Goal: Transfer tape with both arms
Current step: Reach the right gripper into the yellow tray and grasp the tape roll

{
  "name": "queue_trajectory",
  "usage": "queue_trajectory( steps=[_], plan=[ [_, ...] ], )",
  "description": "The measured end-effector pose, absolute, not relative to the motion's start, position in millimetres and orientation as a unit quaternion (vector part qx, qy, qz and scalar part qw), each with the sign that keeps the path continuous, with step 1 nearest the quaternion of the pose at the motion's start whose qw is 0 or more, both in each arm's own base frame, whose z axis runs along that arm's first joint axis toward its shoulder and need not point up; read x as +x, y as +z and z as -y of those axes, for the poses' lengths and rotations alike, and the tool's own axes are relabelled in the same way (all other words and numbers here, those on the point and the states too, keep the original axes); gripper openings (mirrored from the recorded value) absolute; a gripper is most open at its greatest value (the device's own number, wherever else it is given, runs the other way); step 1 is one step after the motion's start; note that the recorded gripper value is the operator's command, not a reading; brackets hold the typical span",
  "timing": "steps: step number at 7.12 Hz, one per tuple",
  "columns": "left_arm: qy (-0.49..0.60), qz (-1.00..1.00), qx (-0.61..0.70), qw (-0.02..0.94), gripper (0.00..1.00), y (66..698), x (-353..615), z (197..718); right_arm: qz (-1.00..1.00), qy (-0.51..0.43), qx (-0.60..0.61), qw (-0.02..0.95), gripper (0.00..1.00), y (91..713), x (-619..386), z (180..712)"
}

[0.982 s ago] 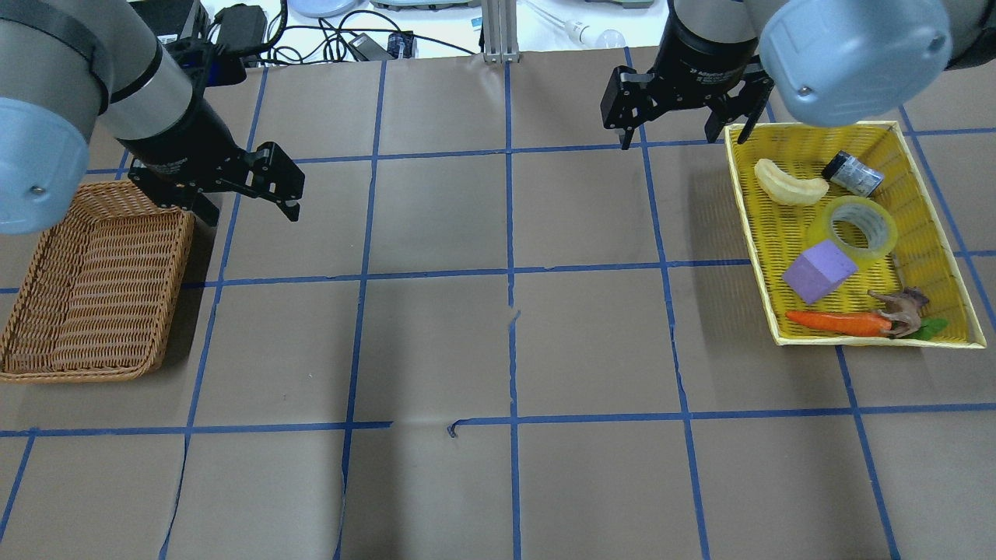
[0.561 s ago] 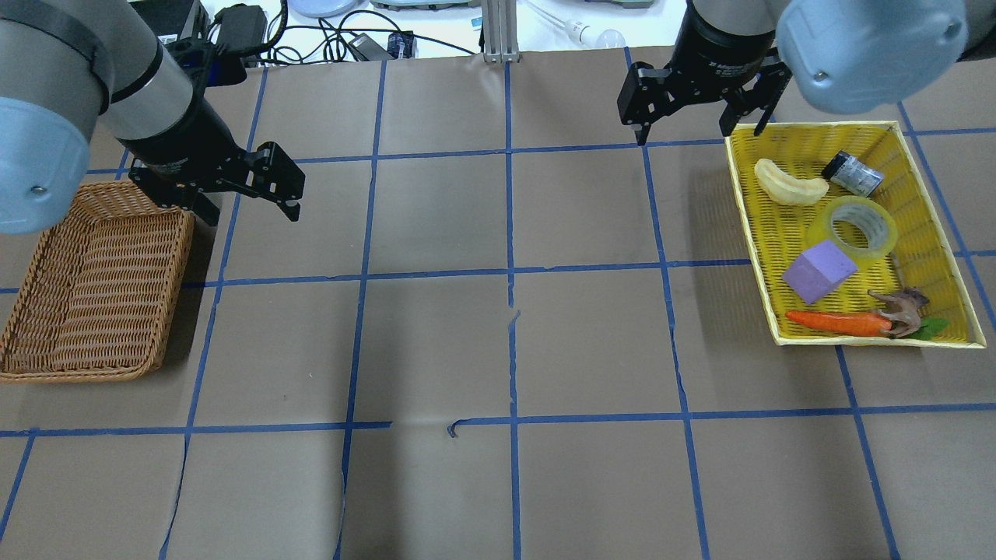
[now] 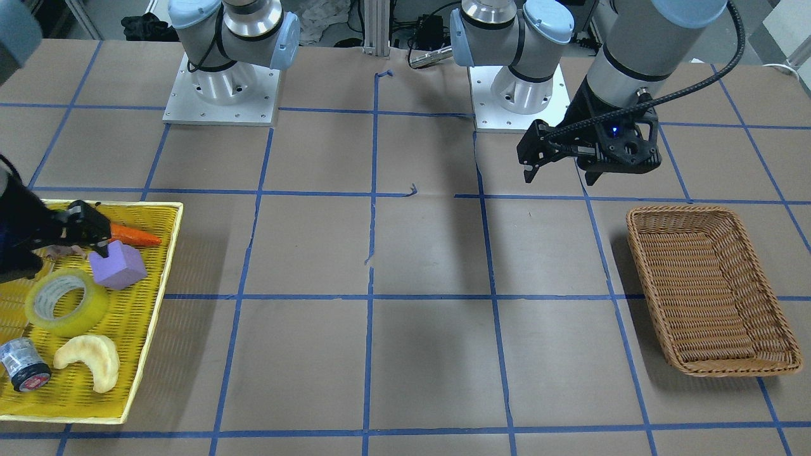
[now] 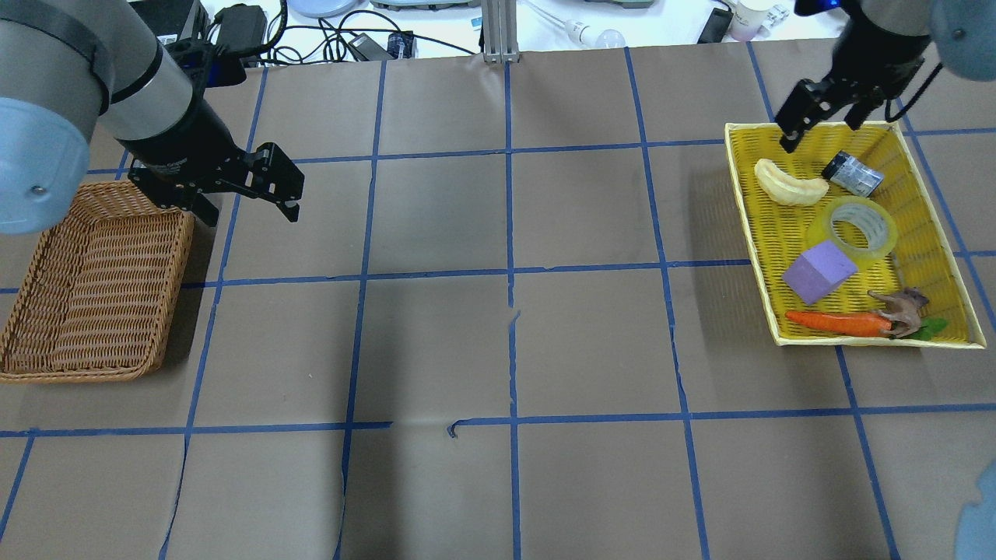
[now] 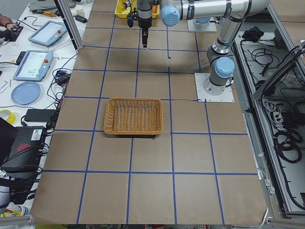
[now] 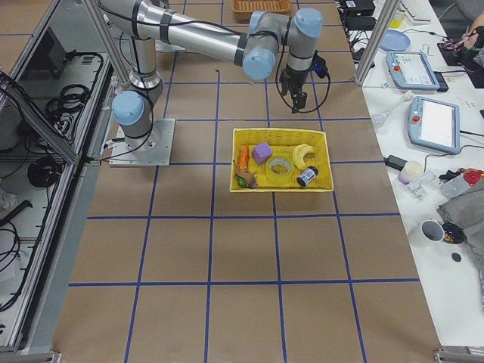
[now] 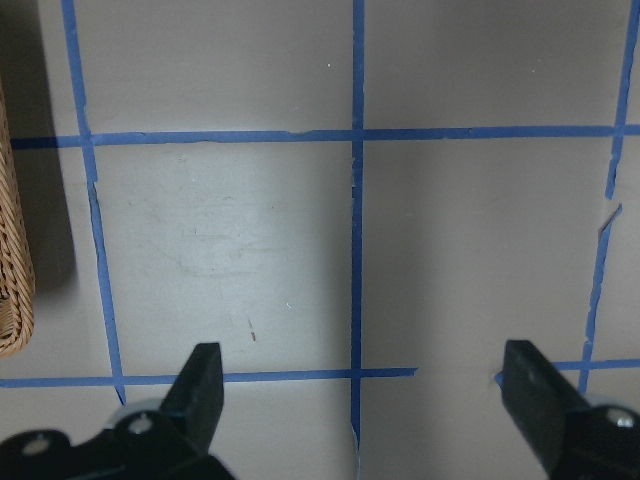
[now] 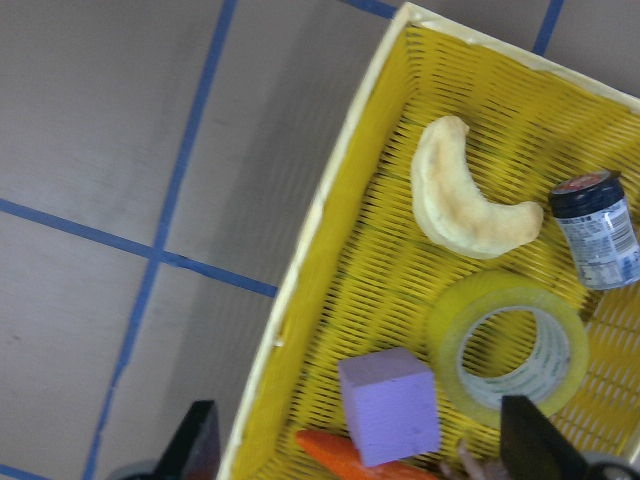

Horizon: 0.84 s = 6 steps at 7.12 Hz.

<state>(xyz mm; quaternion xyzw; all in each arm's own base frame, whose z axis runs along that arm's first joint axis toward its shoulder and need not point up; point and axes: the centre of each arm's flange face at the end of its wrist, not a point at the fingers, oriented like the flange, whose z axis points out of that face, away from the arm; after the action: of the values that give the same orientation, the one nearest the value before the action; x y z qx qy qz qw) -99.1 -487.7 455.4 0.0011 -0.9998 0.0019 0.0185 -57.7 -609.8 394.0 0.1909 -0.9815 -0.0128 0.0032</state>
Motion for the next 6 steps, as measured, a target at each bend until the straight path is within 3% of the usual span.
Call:
queue_trajectory(
  steps=[3,4,6],
  plan=[
    [0.0,1.0,0.001,0.015,1.0,454,-97,487,0.972,-0.015,0.233,-0.006,1.0,294,-190,622],
    [0.0,1.0,0.002,0.013,1.0,454,-96,488,0.972,-0.013,0.235,-0.005,0.88,260,-208,613],
    [0.0,1.0,0.002,0.012,1.0,454,-96,488,0.972,-0.023,0.233,-0.012,0.19,219,-213,595]
  ],
)
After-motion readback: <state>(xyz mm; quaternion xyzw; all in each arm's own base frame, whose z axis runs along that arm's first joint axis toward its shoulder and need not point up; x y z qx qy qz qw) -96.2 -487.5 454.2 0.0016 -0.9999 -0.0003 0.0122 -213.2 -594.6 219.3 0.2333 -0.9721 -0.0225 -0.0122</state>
